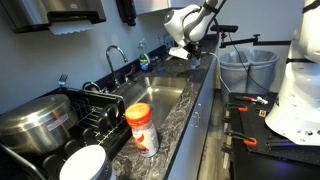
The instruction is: Move the hand sanitizer backwards.
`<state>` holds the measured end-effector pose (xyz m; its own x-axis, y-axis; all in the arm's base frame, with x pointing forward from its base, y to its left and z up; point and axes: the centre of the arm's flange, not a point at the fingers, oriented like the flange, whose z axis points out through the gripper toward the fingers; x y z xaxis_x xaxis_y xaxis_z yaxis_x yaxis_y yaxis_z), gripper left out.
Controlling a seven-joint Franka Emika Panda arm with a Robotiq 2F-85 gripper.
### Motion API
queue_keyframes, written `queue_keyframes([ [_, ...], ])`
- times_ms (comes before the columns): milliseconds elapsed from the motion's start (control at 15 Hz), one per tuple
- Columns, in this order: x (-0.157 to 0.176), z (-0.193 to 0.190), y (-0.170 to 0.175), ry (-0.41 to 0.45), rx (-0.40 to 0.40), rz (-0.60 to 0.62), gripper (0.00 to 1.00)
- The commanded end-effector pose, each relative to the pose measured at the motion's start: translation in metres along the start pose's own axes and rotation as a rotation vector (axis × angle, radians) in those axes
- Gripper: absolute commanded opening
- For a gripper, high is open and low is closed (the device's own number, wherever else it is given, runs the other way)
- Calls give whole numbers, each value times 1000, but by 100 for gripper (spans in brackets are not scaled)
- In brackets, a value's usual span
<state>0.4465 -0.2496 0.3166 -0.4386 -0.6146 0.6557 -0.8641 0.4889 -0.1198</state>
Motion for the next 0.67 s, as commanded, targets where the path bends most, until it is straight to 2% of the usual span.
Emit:
queue_keyframes([
  [0, -4, 1, -31, 30, 8, 78, 17],
  [333, -11, 7, -51, 23, 22, 72, 17],
  [600, -27, 12, -56, -23, 62, -17, 17],
])
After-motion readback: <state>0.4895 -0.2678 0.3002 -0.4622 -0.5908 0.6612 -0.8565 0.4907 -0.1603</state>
